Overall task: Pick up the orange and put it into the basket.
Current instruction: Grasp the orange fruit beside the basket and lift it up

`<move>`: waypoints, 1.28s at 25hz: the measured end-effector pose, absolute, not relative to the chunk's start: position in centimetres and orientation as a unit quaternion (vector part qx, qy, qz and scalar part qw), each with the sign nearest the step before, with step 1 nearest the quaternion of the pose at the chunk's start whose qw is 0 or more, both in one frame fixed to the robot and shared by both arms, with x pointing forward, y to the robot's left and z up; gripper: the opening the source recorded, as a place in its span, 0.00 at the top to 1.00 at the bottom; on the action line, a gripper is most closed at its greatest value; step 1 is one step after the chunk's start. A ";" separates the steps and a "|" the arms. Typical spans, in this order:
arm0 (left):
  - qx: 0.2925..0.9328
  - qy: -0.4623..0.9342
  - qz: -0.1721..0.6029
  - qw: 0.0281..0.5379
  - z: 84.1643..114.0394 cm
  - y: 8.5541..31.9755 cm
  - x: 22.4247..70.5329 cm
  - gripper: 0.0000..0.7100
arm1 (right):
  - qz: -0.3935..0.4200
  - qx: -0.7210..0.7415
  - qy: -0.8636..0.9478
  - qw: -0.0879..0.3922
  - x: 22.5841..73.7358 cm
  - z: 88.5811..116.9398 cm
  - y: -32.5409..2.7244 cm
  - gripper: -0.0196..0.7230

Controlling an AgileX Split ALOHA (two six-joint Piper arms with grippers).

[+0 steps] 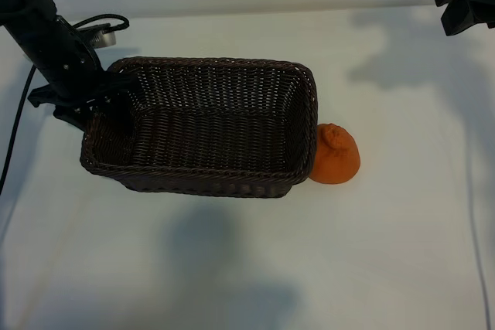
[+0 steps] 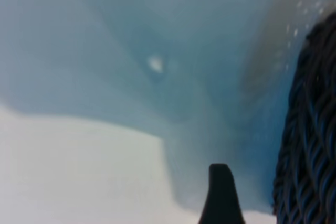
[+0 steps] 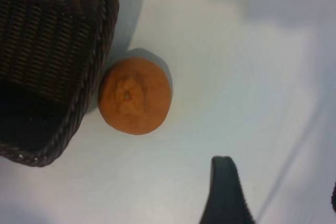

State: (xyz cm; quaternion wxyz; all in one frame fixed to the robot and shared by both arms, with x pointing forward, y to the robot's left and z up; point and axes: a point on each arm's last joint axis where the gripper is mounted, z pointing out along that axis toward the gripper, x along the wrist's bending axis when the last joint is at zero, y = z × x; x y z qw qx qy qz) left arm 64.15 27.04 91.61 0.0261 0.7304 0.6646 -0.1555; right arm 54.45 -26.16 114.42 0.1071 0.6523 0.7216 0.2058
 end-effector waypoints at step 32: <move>0.734 0.664 -0.059 0.129 104.7 27.0 60.6 0.22 | 0.206 0.652 0.722 0.107 54.5 114.4 -26.2 0.34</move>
